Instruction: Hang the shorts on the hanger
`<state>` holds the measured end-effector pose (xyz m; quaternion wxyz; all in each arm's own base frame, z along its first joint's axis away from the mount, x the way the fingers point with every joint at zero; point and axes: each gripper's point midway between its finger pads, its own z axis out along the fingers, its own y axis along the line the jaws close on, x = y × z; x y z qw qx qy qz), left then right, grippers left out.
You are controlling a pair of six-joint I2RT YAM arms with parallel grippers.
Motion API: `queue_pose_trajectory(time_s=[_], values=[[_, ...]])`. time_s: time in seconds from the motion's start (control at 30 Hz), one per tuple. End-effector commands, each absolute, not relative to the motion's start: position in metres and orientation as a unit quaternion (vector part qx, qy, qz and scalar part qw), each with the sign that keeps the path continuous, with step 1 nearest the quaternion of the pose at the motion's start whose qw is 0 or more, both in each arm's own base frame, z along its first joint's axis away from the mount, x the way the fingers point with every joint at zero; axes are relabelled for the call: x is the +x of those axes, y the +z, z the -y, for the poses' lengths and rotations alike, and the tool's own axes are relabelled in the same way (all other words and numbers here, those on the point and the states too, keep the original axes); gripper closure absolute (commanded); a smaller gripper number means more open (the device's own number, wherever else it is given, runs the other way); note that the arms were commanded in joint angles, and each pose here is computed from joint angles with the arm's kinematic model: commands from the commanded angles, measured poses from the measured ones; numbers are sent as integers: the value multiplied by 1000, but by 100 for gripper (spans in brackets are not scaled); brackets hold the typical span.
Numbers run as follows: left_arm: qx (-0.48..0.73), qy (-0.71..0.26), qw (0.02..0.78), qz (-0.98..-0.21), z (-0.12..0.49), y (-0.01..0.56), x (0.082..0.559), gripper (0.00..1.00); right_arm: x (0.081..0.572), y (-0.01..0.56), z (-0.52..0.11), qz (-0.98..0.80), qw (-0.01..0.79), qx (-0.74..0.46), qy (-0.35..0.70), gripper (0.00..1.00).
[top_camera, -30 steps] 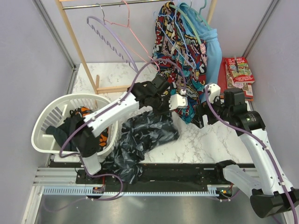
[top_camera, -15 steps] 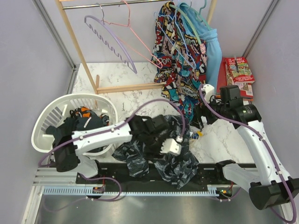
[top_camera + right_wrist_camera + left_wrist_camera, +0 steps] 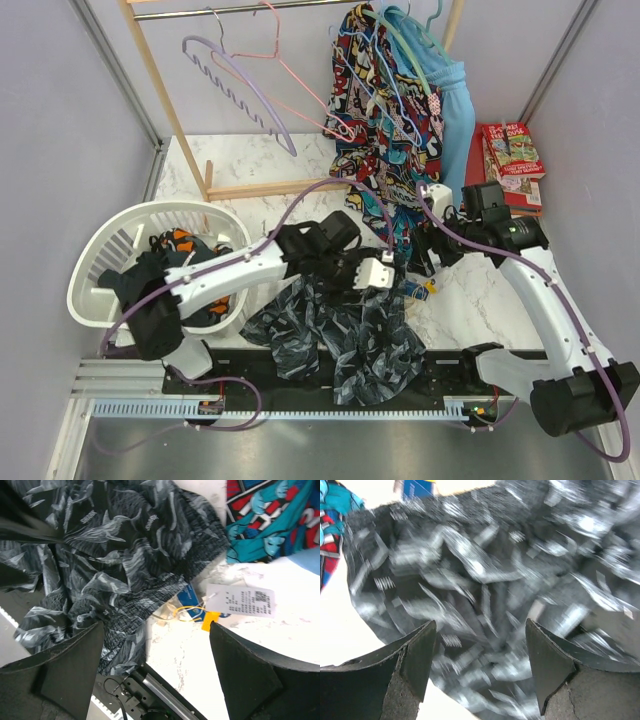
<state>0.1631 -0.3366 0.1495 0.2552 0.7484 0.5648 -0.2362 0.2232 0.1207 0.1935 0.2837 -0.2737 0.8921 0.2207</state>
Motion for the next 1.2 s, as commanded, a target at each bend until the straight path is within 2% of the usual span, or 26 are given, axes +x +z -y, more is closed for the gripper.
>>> queue_pose_trajectory(time_s=[0.0, 0.07, 0.2, 0.3, 0.33, 0.4, 0.43, 0.57, 0.6, 0.7, 0.83, 0.9, 0.97, 1.07, 1.17], values=[[743, -230, 330, -535, 393, 157, 206, 22, 238, 221, -100, -894, 346, -235, 160, 7], [717, -243, 322, -568, 407, 145, 218, 21, 241, 222, -91, -904, 349, -204, 140, 6], [703, -274, 276, -596, 416, 118, 213, 23, 244, 217, -76, -916, 344, -169, 121, 6], [689, -292, 217, -626, 410, 101, 208, 43, 246, 214, -79, -918, 332, -167, 137, 6], [681, -295, 203, -639, 407, 97, 210, 64, 246, 214, -81, -918, 330, -167, 142, 6], [659, -310, 185, -660, 402, 100, 221, 90, 247, 211, -86, -919, 319, -170, 157, 6], [651, -315, 179, -667, 398, 102, 223, 98, 248, 212, -87, -918, 319, -172, 161, 7], [628, -337, 233, -662, 378, 154, 240, 98, 250, 212, -92, -914, 316, -187, 172, 8], [629, -340, 270, -645, 370, 187, 240, 98, 251, 212, -91, -913, 317, -191, 170, 8], [685, -332, 303, -574, 330, 225, 207, 98, 253, 211, -91, -912, 317, -201, 167, 8], [785, -295, 220, -499, 259, 183, 133, 98, 251, 202, -94, -911, 304, -211, 179, 9], [825, -266, 131, -480, 212, 135, 96, 98, 250, 200, -97, -910, 300, -218, 188, 9], [839, -247, 102, -474, 182, 111, 79, 98, 249, 194, -100, -908, 292, -229, 195, 11], [843, -228, 94, -478, 166, 93, 75, 98, 242, 189, -110, -900, 276, -250, 228, 12], [837, -219, 110, -489, 172, 88, 83, 98, 232, 190, -128, -878, 265, -279, 286, 17]])
